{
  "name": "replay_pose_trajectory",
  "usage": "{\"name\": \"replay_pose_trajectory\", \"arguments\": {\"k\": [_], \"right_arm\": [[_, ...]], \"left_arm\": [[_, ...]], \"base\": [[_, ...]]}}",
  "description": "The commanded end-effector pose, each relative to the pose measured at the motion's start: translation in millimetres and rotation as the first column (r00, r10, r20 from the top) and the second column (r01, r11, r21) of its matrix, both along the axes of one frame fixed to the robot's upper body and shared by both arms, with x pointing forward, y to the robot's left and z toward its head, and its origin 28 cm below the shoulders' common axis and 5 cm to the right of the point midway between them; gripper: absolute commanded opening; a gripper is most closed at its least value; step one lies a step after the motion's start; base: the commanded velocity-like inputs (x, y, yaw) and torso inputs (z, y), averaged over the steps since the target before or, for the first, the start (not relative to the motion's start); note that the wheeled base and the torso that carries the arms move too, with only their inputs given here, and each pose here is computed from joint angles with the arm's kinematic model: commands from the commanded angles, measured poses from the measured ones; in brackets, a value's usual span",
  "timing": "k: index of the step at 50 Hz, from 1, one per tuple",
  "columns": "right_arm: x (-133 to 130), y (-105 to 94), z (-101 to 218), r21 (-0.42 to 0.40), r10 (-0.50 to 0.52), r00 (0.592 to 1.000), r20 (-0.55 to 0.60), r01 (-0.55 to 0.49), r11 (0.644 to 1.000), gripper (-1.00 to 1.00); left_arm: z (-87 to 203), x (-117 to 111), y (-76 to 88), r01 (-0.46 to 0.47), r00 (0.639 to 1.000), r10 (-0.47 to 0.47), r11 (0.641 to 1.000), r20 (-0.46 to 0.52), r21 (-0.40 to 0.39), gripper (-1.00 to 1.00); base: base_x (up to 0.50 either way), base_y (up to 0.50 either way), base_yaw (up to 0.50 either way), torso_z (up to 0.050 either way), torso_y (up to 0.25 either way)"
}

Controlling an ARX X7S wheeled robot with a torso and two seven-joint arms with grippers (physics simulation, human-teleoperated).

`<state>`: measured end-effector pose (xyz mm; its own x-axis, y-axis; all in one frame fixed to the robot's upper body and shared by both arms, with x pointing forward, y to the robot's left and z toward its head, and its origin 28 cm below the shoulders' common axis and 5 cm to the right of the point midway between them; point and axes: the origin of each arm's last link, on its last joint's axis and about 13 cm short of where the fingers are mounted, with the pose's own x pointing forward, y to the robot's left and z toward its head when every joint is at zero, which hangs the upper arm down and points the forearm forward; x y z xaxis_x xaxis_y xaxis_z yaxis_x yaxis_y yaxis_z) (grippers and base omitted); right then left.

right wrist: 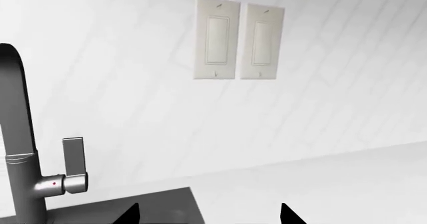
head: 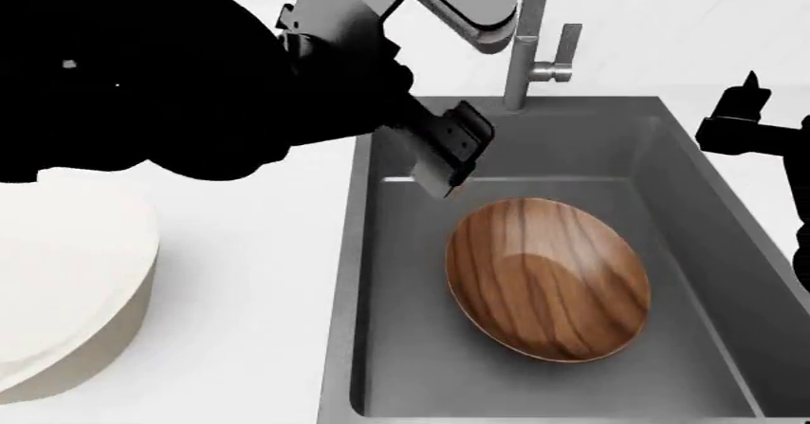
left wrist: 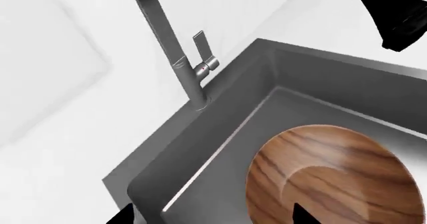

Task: Stack the bowls in the sink.

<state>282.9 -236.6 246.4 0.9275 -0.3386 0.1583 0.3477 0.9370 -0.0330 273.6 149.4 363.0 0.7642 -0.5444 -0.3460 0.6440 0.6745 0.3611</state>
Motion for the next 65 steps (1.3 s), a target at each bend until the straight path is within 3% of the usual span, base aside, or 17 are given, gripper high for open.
{"name": "replay_pose_trajectory", "arguments": {"k": [1, 10, 23, 30, 44, 65], "right_arm": [[1.9, 0.4, -1.9, 0.004, 0.007, 1.000, 0.001, -0.007, 1.000, 1.00], [4.9, 4.0, -2.4, 0.007, 0.023, 1.000, 0.001, -0.023, 1.000, 1.00], [6.1, 3.3, -5.7, 0.017, 0.028, 1.000, 0.001, -0.028, 0.999, 1.00], [11.4, 5.0, -8.5, 0.030, 0.041, 0.999, 0.003, -0.041, 0.999, 1.00], [14.9, 10.2, -4.7, 0.019, 0.056, 0.998, 0.007, -0.056, 0.998, 1.00], [15.6, 9.6, -8.8, 0.025, 0.055, 0.998, 0.004, -0.056, 0.998, 1.00]], "left_arm": [[9.4, -29.6, 30.3, -0.204, 0.978, 0.203, 0.979, -0.038, -0.020, 1.00], [8.1, -48.1, 46.7, -0.336, 0.941, 0.333, 0.942, -0.063, -0.028, 1.00], [4.7, -62.2, 56.3, -0.419, 0.903, 0.416, 0.908, -0.106, -0.002, 1.00], [1.8, -70.9, 62.4, -0.486, 0.863, 0.485, 0.874, -0.141, 0.029, 1.00], [-13.0, -84.0, 82.6, -0.563, 0.805, 0.565, 0.824, -0.182, 0.066, 1.00], [-28.0, -93.3, 95.4, -0.608, 0.757, 0.615, 0.787, -0.222, 0.107, 1.00]], "base": [[0.00, 0.00, 0.00, 0.000, 0.000], [0.00, 0.00, 0.00, 0.000, 0.000], [0.00, 0.00, 0.00, 0.000, 0.000], [0.00, 0.00, 0.00, 0.000, 0.000], [0.00, 0.00, 0.00, 0.000, 0.000], [0.00, 0.00, 0.00, 0.000, 0.000]]}}
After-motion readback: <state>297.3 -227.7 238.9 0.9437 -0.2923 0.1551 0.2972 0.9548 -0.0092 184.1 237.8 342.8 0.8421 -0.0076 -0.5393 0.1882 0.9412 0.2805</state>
